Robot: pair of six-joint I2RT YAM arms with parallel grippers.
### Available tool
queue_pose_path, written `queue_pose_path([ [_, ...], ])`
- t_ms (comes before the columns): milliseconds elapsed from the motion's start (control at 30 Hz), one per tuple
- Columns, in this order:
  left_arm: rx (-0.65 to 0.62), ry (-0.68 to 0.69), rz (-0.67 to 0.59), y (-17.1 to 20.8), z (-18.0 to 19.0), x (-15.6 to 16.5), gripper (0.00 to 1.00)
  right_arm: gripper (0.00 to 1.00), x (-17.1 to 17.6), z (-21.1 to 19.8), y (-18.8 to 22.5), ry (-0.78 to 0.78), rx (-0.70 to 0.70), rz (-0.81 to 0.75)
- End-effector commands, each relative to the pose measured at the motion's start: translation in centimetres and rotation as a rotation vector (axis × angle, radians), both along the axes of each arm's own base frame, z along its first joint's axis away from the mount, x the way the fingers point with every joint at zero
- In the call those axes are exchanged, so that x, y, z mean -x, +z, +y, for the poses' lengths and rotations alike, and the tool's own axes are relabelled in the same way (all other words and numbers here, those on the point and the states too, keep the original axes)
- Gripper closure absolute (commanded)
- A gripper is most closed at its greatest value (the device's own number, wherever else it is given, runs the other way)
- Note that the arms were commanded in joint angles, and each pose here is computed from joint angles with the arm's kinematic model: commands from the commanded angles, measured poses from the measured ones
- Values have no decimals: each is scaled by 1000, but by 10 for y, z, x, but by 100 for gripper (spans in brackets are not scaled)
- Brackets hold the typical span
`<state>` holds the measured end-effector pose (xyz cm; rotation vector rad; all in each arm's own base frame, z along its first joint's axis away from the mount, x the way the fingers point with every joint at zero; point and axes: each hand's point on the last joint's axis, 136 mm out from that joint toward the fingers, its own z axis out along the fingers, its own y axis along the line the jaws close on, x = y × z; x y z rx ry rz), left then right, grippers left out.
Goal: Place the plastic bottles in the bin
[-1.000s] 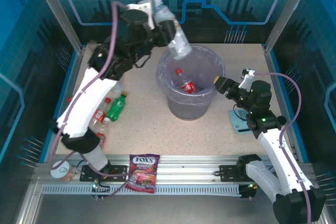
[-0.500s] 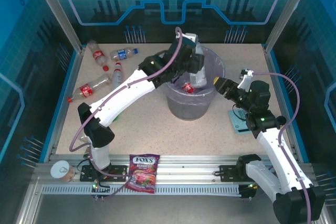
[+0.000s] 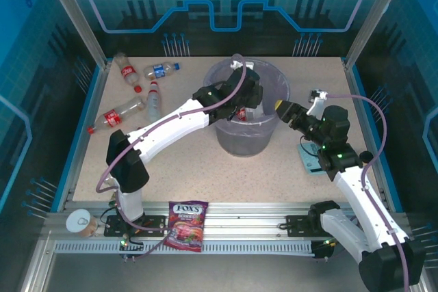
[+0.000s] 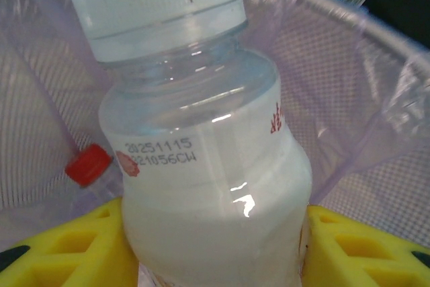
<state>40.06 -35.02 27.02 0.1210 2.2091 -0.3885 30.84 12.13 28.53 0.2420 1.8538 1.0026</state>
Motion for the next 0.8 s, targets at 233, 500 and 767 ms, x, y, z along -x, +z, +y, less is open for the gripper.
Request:
queue_pose_path([
  [233, 109, 42, 62, -13, -6, 8, 52, 45, -4, 5, 8, 12, 1, -33],
  [500, 114, 25, 48, -4, -4, 11, 28, 45, -2, 4, 10, 9, 12, -39],
  [767, 60, -27, -19, 26, 0, 13, 7, 45, -2, 3, 8, 2, 23, -31],
])
